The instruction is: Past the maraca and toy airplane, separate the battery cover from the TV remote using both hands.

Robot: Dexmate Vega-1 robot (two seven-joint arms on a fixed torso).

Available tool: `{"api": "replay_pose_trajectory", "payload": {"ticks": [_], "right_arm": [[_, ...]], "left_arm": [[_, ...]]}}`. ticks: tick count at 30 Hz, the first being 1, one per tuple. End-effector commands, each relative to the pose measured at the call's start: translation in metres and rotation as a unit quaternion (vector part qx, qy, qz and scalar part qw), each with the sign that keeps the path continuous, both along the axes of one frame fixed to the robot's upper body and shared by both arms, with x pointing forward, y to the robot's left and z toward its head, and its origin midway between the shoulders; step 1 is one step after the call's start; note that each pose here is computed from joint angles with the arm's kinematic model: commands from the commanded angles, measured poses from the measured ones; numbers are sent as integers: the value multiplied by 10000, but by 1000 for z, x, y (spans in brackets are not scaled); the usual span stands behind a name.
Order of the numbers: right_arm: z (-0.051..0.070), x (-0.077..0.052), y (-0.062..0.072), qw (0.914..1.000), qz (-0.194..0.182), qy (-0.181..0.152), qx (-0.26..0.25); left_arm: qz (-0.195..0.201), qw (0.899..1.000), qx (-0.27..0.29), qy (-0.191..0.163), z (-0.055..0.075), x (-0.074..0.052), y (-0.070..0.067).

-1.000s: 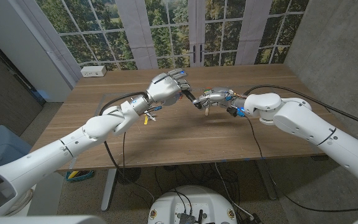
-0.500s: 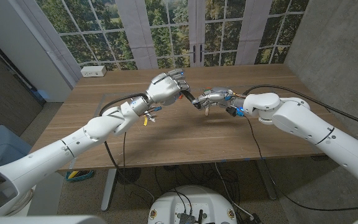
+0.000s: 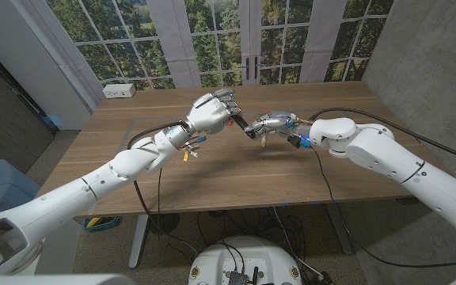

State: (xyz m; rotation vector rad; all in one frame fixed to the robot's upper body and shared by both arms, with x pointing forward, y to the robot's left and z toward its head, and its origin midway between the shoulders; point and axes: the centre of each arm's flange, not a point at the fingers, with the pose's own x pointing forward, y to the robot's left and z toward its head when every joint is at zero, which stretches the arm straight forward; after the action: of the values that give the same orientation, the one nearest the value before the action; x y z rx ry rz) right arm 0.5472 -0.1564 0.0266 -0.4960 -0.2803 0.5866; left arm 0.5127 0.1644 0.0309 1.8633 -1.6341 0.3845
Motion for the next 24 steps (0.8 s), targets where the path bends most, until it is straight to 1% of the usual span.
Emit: {"api": "replay_pose_trajectory", "payload": {"ticks": [1,5,12,19,24], "right_arm": [[1,1,0,10000,49,-8,-18],[0,1,-1,10000,54,-10,-28],[-1,1,-3,10000,72,-7,-12],[-2,2,-3,10000,90,-13,-7],[-2,2,-3,10000,86,-19,-1]], "left_arm": [[64,9998,-63,-190,-1,1,-1],[87,9997,-78,-235,-1,1,-1],[274,9992,-94,-285,-2,2,-3],[330,9986,-131,-388,-2,2,-3],[277,9985,-187,-422,-2,3,-3]]}}
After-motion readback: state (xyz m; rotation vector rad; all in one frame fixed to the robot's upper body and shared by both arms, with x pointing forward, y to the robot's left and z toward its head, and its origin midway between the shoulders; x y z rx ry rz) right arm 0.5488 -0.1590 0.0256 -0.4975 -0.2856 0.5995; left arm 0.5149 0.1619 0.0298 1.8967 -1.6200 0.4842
